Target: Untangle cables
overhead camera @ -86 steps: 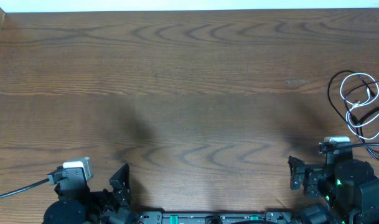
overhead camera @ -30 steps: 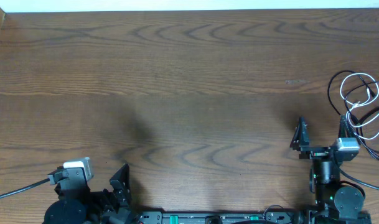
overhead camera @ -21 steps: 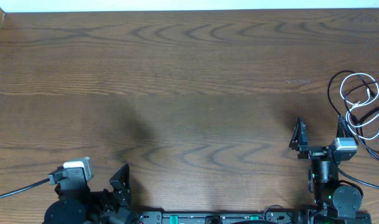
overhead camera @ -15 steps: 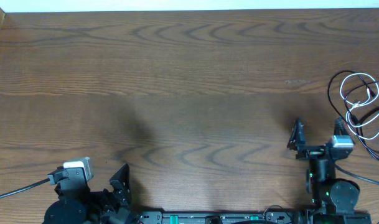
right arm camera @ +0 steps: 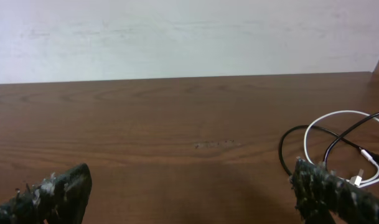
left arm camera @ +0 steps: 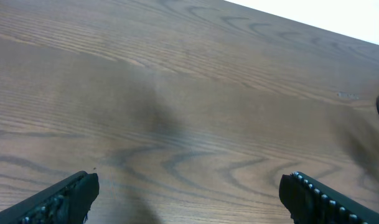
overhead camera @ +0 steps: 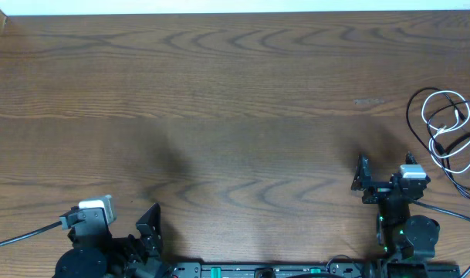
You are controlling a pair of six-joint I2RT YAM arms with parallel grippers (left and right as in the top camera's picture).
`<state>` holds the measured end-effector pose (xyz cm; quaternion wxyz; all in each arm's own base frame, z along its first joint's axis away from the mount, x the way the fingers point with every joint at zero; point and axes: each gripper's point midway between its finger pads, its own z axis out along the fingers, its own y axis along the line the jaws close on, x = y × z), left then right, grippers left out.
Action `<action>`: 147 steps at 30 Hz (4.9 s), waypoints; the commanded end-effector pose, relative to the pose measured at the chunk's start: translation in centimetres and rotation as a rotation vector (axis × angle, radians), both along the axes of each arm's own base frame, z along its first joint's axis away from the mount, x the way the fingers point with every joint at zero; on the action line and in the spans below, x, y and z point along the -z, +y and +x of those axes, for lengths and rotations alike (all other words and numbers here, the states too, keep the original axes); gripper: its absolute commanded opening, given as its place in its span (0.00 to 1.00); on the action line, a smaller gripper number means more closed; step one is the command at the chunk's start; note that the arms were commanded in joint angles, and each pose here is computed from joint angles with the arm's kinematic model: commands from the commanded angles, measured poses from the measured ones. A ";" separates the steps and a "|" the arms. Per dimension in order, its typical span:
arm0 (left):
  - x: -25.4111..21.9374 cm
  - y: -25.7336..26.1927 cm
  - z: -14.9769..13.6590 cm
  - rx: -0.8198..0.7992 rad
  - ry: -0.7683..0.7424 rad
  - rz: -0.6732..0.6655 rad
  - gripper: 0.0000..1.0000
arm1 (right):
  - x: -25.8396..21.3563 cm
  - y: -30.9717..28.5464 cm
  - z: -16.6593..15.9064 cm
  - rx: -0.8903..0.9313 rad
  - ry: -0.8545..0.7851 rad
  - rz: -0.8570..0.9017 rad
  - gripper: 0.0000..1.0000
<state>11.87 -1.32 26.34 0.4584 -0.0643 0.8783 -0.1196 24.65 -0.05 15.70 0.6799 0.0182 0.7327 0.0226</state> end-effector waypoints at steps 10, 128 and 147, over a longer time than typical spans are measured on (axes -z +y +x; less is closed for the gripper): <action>0.0 0.2 0.1 -0.010 -0.005 0.010 0.98 | 0.0 0.2 0.0 -0.011 -0.002 -0.015 0.99; 12.5 -1.7 12.4 0.097 -0.485 0.281 0.98 | 0.0 0.2 0.0 -0.011 -0.002 -0.015 0.99; 12.5 -1.2 12.4 0.078 -0.482 0.286 0.98 | 0.0 0.2 0.0 -0.011 -0.002 -0.015 0.99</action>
